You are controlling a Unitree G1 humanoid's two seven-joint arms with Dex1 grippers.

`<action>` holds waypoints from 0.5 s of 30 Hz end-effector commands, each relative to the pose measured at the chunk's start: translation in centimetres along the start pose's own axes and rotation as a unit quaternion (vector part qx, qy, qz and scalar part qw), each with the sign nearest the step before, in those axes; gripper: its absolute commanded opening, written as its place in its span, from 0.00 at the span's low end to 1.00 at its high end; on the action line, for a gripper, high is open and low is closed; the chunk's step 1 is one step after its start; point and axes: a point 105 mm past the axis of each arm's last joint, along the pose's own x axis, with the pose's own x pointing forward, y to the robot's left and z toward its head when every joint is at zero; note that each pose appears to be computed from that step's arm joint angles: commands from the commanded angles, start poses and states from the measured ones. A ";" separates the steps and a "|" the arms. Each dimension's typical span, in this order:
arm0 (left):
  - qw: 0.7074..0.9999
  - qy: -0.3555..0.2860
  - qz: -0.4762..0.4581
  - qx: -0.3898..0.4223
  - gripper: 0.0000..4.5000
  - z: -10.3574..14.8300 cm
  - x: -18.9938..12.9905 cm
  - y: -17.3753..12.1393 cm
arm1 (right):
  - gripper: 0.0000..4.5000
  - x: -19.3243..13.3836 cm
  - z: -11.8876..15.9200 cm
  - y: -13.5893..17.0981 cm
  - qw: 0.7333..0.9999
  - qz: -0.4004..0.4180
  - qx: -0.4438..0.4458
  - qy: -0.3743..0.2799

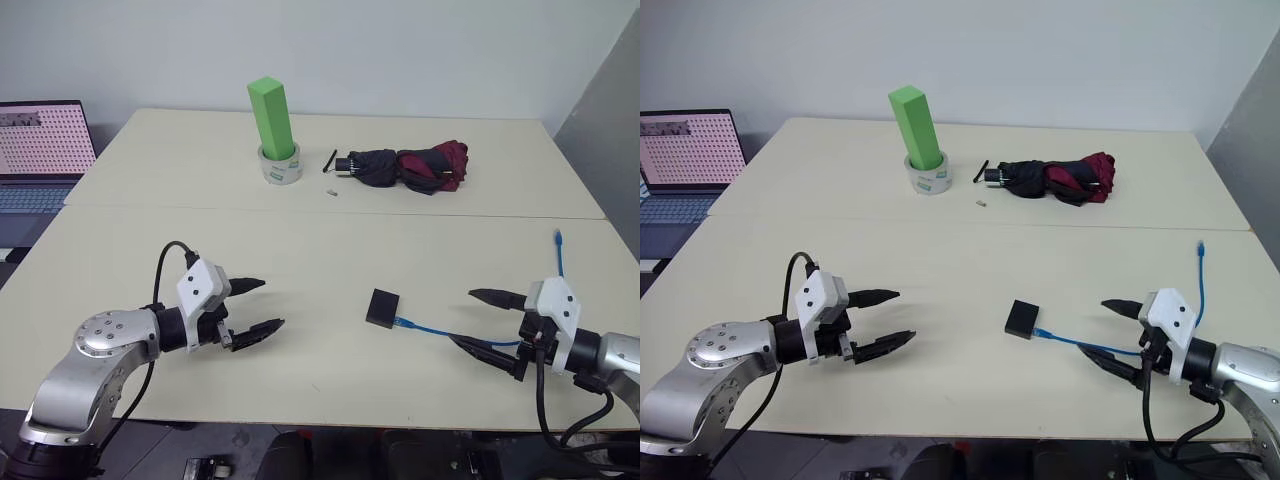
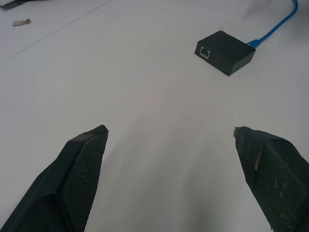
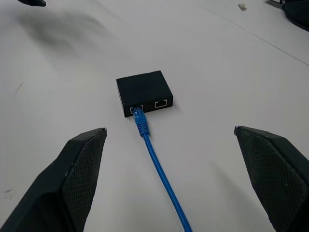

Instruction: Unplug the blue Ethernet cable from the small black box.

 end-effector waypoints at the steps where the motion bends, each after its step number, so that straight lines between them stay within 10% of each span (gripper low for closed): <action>1: 0.999 -0.002 -0.035 0.024 0.98 0.9 0.5 -1.5 | 1.00 1.0 0.3 0.2 1.000 0.004 -0.011 0.003; 15: 0.989 -0.002 -0.146 0.036 0.98 1.3 2.3 -4.5 | 1.00 7.3 -2.8 1.1 0.998 0.051 -0.009 0.044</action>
